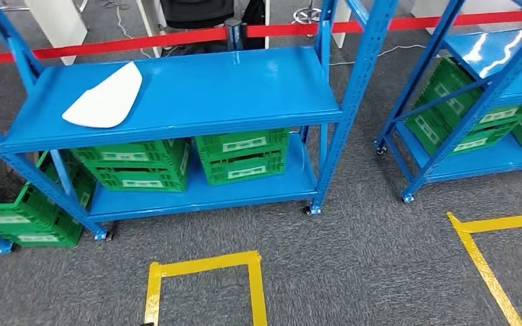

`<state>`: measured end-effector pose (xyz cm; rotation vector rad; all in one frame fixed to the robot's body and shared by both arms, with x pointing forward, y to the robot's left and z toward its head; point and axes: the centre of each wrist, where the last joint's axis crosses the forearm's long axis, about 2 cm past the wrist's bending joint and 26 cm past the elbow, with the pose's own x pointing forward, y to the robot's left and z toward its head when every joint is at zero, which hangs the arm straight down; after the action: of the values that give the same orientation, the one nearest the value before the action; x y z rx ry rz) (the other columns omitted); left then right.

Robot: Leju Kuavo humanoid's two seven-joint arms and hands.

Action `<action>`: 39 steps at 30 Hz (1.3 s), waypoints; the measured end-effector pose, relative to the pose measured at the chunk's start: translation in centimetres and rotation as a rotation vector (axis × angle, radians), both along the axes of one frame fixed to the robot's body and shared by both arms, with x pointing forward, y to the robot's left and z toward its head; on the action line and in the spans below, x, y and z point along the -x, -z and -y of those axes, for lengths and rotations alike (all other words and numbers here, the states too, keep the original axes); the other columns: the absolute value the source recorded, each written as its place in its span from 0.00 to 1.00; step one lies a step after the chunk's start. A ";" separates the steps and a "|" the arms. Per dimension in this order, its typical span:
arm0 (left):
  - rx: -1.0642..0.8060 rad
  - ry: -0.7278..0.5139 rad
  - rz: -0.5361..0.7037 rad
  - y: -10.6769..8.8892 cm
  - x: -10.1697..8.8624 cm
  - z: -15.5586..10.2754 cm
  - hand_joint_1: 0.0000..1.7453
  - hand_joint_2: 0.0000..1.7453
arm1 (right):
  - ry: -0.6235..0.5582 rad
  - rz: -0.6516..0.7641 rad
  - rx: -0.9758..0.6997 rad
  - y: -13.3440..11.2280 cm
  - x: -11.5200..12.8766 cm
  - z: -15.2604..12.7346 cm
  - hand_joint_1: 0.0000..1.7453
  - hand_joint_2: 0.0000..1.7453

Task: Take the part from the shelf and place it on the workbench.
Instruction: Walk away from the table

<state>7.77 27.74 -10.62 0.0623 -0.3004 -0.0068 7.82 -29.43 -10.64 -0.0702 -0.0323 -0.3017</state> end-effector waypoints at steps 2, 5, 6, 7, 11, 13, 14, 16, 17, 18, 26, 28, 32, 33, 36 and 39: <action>0.000 -0.002 -0.004 0.0 0.2 0.0 0.00 0.00 | -0.002 0.001 0.000 0.0 0.0 0.0 0.00 0.00; -0.003 -0.005 -0.008 0.1 0.4 -0.1 0.00 0.00 | -0.004 0.000 -0.002 0.0 0.0 -0.1 0.00 0.00; -0.004 -0.005 -0.008 0.1 0.4 -0.2 0.00 0.00 | -0.004 0.000 -0.003 0.0 0.0 -0.2 0.00 0.00; -0.004 -0.005 -0.008 0.1 0.4 -0.2 0.00 0.00 | -0.004 -0.001 -0.003 0.0 0.0 -0.2 0.00 0.00; -0.003 -0.005 -0.007 0.1 0.4 -0.2 0.00 0.00 | -0.004 0.005 -0.003 0.0 -0.3 -0.2 0.00 0.00; -0.003 -0.005 -0.005 0.1 0.3 -0.1 0.00 0.00 | -0.005 0.008 -0.003 -0.1 -0.4 -0.1 0.00 0.00; -0.003 -0.005 -0.004 0.1 0.3 -0.1 0.00 0.00 | -0.005 0.008 -0.003 -0.1 -0.4 -0.1 0.00 0.00; -0.002 -0.003 -0.003 0.1 0.3 -0.1 0.00 0.00 | -0.005 0.008 -0.003 -0.1 -0.3 -0.1 0.00 0.00; -0.002 -0.002 -0.004 0.1 0.3 -0.1 0.00 0.00 | -0.005 0.007 -0.003 0.0 -0.2 -0.1 0.00 0.00; -0.001 -0.001 -0.005 0.1 0.4 -0.1 0.00 0.00 | -0.005 0.005 -0.002 0.0 -0.2 -0.1 0.00 0.00; -0.002 0.004 0.000 0.0 0.1 0.0 0.00 0.00 | -0.034 -0.003 -0.009 0.0 -0.2 -0.1 0.00 0.00; -0.002 0.004 0.001 0.0 -0.1 0.0 0.00 0.00 | -0.050 -0.002 -0.015 0.0 -0.2 -0.1 0.00 0.00; -0.001 0.003 -0.005 0.0 0.0 0.1 0.00 0.00 | -0.073 0.002 -0.024 0.0 -0.1 -0.2 0.00 0.00; -0.001 0.003 -0.006 0.0 0.1 0.1 0.00 0.00 | -0.078 0.003 -0.024 0.0 -0.1 -0.2 0.00 0.00; -0.004 0.001 -0.009 0.0 0.2 0.0 0.00 0.00 | -0.101 0.011 -0.005 0.0 -0.1 -0.2 0.00 0.00; -0.006 -0.004 -0.005 0.0 0.0 -0.1 0.00 0.00 | -0.126 0.022 0.030 0.0 0.0 -0.3 0.00 0.00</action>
<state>7.78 27.87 -10.62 0.0687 -0.2949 -0.0036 7.84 -29.17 -10.63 -0.0939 -0.0631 -0.1766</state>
